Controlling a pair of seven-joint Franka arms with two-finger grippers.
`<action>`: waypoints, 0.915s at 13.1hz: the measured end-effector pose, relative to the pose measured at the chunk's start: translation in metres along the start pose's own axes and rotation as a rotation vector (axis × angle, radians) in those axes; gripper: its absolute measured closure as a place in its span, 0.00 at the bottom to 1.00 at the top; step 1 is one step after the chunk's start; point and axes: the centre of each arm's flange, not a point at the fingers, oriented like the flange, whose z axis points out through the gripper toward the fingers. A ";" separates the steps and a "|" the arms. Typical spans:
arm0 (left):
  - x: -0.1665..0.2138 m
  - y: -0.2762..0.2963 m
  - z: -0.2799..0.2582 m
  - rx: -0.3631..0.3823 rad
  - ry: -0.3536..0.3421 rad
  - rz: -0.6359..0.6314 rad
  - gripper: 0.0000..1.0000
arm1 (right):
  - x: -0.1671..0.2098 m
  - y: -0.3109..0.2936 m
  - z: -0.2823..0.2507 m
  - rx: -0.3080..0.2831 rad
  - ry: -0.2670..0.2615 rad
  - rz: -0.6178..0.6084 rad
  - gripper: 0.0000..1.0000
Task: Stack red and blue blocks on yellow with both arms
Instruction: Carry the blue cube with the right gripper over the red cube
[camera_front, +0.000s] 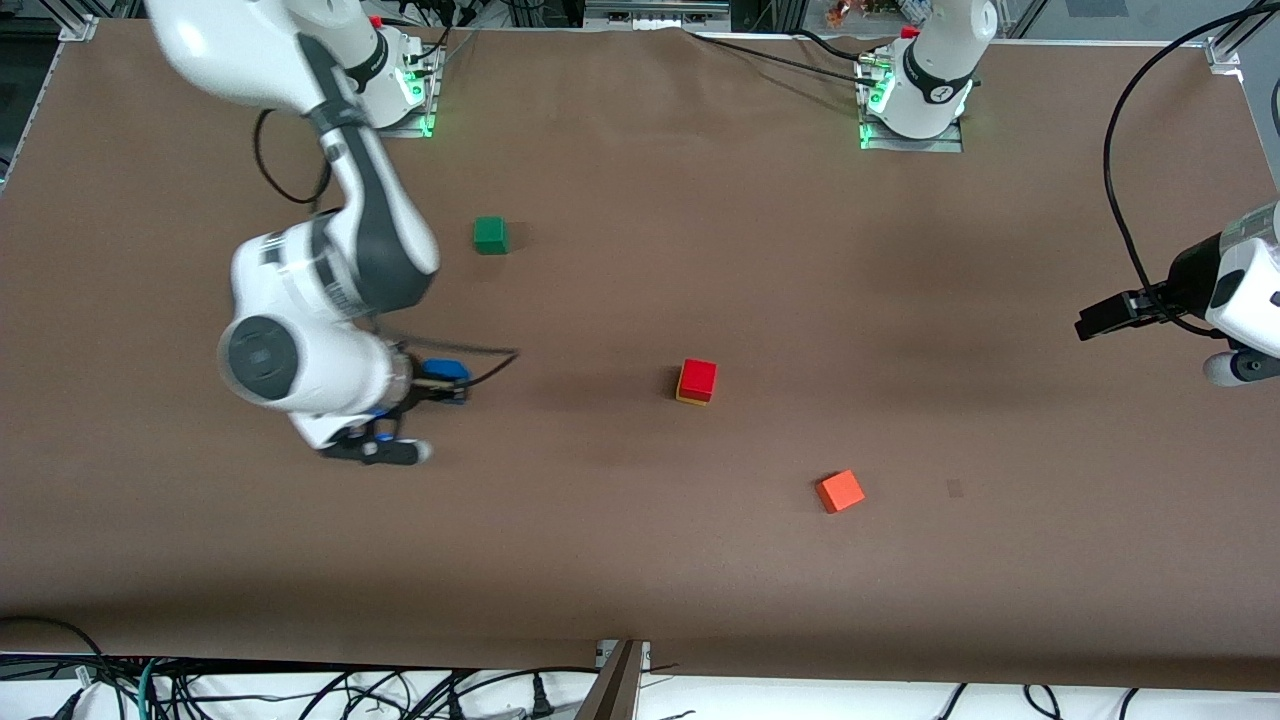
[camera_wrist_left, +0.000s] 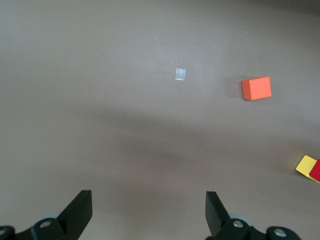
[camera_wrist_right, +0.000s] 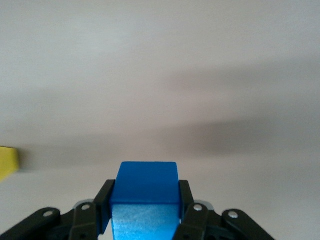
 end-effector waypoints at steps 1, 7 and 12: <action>0.000 0.000 0.000 0.000 0.000 0.000 0.00 | -0.012 -0.029 -0.001 0.019 0.007 0.038 0.45; 0.000 0.001 0.000 0.000 0.000 0.003 0.00 | -0.070 -0.159 0.035 0.159 0.063 0.199 0.45; 0.000 0.003 0.001 0.000 -0.001 0.005 0.00 | -0.092 -0.200 0.066 0.198 0.117 0.145 0.45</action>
